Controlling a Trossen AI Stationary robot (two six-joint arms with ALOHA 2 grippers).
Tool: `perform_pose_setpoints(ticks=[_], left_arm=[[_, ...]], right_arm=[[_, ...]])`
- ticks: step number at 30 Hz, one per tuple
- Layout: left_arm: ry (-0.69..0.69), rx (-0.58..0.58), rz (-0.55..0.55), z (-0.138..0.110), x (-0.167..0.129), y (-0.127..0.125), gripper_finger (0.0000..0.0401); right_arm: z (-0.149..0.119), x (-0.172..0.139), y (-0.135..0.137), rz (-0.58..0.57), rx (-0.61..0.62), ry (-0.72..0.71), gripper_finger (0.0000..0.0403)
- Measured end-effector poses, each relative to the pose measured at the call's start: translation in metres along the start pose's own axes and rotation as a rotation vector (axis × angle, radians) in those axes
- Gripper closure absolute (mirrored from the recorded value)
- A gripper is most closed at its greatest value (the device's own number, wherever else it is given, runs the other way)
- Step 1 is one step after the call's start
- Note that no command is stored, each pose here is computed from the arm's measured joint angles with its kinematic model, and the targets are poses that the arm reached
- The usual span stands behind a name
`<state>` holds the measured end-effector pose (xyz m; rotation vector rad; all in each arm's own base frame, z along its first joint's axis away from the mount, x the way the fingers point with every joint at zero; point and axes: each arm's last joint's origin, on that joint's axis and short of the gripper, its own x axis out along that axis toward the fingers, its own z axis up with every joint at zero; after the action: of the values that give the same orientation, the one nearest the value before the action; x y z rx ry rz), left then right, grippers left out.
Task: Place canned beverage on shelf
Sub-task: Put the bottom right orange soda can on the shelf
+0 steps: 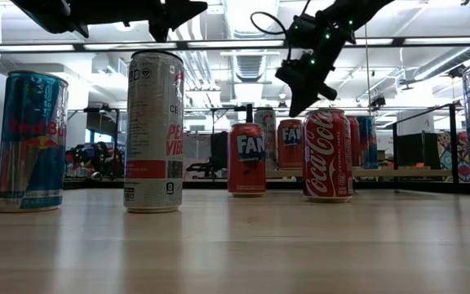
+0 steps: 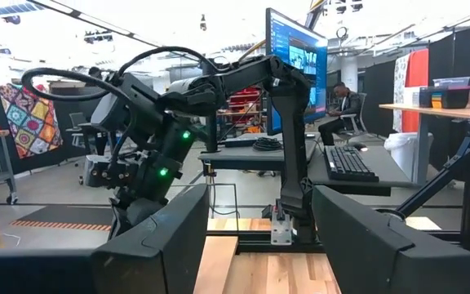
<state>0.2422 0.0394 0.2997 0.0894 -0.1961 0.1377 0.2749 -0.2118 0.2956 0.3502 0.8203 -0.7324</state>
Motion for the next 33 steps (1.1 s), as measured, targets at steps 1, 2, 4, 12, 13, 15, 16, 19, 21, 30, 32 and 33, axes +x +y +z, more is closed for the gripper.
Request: perform_pose_setpoints(ticks=[1, 2, 4, 12, 13, 15, 16, 19, 21, 30, 32, 33], left_arm=[[0.0, 0.0, 0.0, 0.0, 0.0, 0.0, 0.0196], [0.0, 0.0, 0.0, 0.0, 0.0, 0.0, 0.0196], [0.0, 0.0, 0.0, 0.0, 0.0, 0.0, 0.0196], [0.0, 0.008, 0.0, 0.0, 0.0, 0.0, 0.0196], [0.0, 0.008, 0.0, 0.0, 0.0, 0.0, 0.0196], [0.0, 0.008, 0.0, 0.0, 0.0, 0.0, 0.0196], [0.0, 0.008, 0.0, 0.0, 0.0, 0.0, 0.0196], [0.0, 0.008, 0.0, 0.0, 0.0, 0.0, 0.0196], [0.0, 0.008, 0.0, 0.0, 0.0, 0.0, 0.0196], [0.0, 0.008, 0.0, 0.0, 0.0, 0.0, 0.0196], [0.0, 0.008, 0.0, 0.0, 0.0, 0.0, 0.0196], [0.0, 0.008, 0.0, 0.0, 0.0, 0.0, 0.0196]], right_arm=[[0.0, 0.0, 0.0, 0.0, 0.0, 0.002, 0.0394], [0.0, 0.0, 0.0, 0.0, 0.0, 0.002, 0.0394], [0.0, 0.0, 0.0, 0.001, -0.001, 0.002, 0.0394], [-0.002, 0.01, 0.0, -0.03, -0.003, 0.016, 0.0394], [-0.002, 0.01, 0.0, -0.033, -0.003, 0.017, 0.0394], [-0.002, 0.01, 0.0, -0.034, -0.003, 0.017, 0.0394], [-0.002, 0.01, 0.0, -0.034, -0.003, 0.017, 0.0394], [-0.002, 0.01, 0.0, -0.046, -0.003, 0.017, 0.0394], [-0.002, 0.01, -0.001, -0.054, 0.001, 0.019, 0.0394], [-0.003, 0.009, -0.002, -0.086, 0.02, 0.02, 0.0394], [-0.003, 0.009, -0.002, -0.089, 0.017, 0.02, 0.0394], [-0.003, 0.009, -0.002, -0.09, 0.017, 0.019, 0.0394]])
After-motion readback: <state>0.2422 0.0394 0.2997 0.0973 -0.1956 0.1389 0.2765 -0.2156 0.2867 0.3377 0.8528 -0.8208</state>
